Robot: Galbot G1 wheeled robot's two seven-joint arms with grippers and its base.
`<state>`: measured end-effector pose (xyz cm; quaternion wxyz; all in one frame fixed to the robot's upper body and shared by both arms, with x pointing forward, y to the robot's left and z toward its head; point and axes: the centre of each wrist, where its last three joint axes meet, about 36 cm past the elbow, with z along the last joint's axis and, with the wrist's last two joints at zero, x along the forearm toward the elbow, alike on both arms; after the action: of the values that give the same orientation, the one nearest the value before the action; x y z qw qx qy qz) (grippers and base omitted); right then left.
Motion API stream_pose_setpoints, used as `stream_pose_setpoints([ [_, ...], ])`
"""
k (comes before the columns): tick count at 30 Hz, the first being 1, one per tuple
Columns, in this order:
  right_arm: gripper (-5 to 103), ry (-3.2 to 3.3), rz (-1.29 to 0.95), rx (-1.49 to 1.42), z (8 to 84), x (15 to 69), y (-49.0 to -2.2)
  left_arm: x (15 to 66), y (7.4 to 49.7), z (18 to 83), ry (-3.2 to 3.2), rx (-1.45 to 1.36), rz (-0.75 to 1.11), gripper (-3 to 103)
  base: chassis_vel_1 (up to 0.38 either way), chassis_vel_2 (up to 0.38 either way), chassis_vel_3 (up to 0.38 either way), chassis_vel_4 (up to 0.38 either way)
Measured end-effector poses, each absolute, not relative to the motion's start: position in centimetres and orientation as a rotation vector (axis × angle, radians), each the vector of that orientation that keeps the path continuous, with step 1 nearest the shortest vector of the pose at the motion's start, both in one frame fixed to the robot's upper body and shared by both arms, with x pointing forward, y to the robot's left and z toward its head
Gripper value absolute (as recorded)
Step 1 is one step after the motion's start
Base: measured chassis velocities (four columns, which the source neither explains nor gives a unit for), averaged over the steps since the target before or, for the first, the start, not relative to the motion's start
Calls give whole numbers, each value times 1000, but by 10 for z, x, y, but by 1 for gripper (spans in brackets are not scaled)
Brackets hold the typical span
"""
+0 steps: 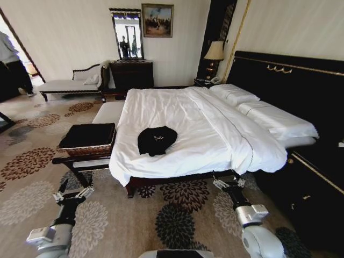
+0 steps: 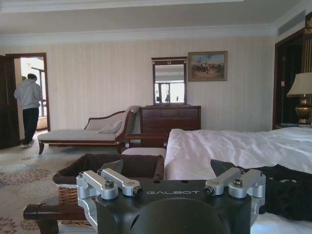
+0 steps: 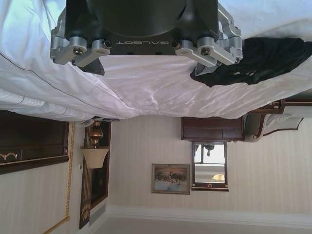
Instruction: Fold the clothes on the bed and place them into the basket.
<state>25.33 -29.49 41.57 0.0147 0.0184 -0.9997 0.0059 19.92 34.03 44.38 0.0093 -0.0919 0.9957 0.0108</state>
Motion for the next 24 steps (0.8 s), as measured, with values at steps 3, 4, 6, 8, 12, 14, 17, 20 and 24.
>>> stream_pose_setpoints([
  [3, 100, -3109, 19, 61, 416, 254, -295, 200, 340, 443, 3110, -285, 40, 100, 0, 0, 0, 0],
  [4, 100, -3109, 19, 61, 416, 254, -295, 200, 340, 443, 3110, -285, 40, 100, 0, 0, 0, 0],
  [6, 100, -3111, 11, 61, 416, 254, -294, 199, 340, 443, 3113, -290, 37, 100, 0, 0, 0, 0],
  [8, 100, -3111, 10, 59, 415, 253, -294, 197, 339, 441, 3118, -296, 32, 100, 0, 0, 0, 0],
  [12, 100, -3108, -3, 59, 413, 253, -292, 196, 338, 439, 3121, -303, 26, 100, 0, 0, 0, 0],
  [14, 100, -3107, -4, 59, 413, 253, -292, 196, 338, 439, 3120, -305, 25, 100, 0, 0, 0, 0],
  [17, 100, -3107, 12, 57, 412, 252, -291, 196, 338, 440, 3117, -306, 22, 100, 0, 0, 0, 0],
  [20, 100, -3109, 37, 57, 412, 252, -292, 197, 338, 440, 3115, -306, 22, 100, 0, 0, 0, 0],
  [24, 100, -3123, 66, 54, 409, 251, -294, 197, 338, 438, 3118, -305, 17, 100, 0, 0, 0, 0],
])
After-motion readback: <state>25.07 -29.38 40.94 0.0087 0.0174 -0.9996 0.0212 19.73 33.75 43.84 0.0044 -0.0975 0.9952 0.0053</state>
